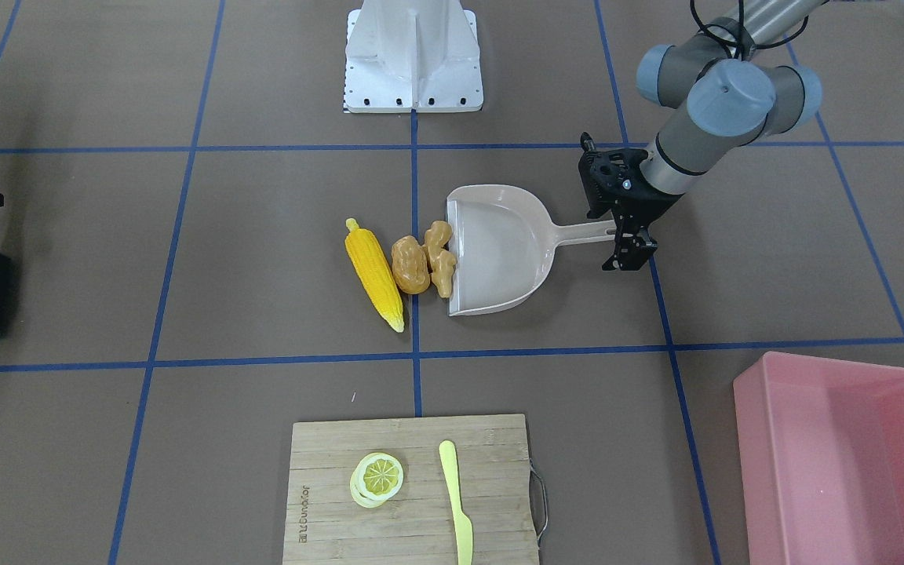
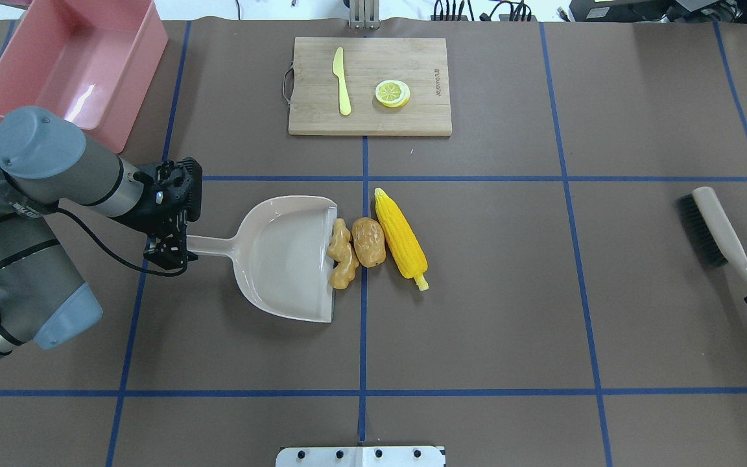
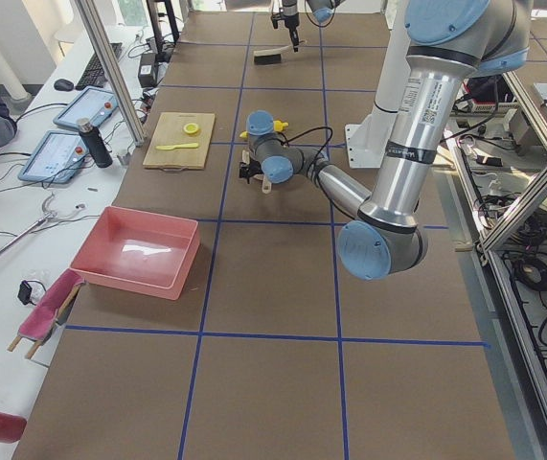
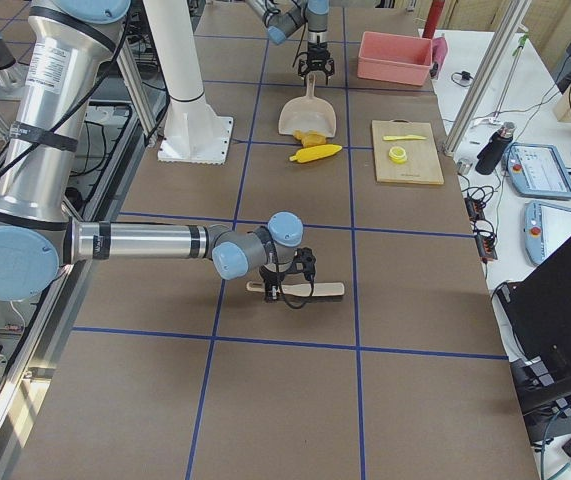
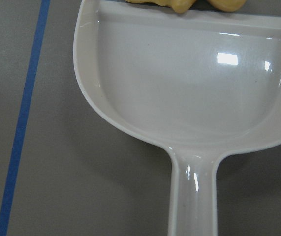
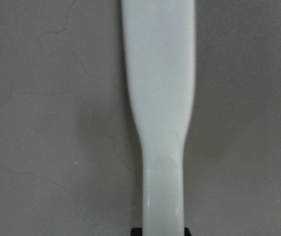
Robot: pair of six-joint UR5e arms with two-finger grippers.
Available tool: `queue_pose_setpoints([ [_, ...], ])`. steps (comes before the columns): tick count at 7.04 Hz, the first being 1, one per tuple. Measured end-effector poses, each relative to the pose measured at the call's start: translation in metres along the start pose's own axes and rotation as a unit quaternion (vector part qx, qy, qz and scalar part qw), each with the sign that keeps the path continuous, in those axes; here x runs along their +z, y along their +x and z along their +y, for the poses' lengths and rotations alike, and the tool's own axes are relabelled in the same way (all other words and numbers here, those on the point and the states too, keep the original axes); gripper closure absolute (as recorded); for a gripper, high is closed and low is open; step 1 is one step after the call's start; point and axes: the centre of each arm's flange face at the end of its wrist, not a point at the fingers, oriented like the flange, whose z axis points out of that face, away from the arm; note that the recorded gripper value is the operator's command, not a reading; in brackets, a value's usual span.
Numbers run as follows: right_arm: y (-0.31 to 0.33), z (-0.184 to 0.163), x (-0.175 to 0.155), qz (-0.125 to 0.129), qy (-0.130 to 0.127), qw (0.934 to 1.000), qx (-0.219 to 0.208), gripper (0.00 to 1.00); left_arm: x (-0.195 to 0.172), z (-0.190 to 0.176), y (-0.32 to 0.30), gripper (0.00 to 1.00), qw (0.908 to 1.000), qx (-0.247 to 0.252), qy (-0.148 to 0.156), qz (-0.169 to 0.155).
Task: Sweep and dump trash into bin
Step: 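Grasp the white-handled brush with the right gripper and lift it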
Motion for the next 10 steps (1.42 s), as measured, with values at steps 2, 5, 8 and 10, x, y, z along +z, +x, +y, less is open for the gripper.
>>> queue_pose_setpoints([
  [2, -0.011, -0.008, -0.012, 0.001, 0.016, 0.9998, -0.009, 1.00, 0.003, 0.005, -0.001, 0.03, 0.9999, 0.004, 0.010, 0.009],
  [5, -0.073, -0.049, -0.073, 0.024, 0.040, 0.9988, -0.014, 1.00, 0.009, 0.019, 0.005, 0.04, 0.9997, 0.003, 0.015, 0.018],
  [8, -0.175, -0.116, -0.112, 0.031, 0.060, 0.9962, -0.055, 1.00, 0.010, 0.022, 0.010, 0.08, 0.9993, 0.000, 0.018, 0.033],
  [10, -0.245, -0.141, -0.116, 0.033, 0.066, 0.9954, -0.061, 1.00, 0.011, 0.024, 0.011, 0.08, 0.9992, -0.001, 0.016, 0.036],
])
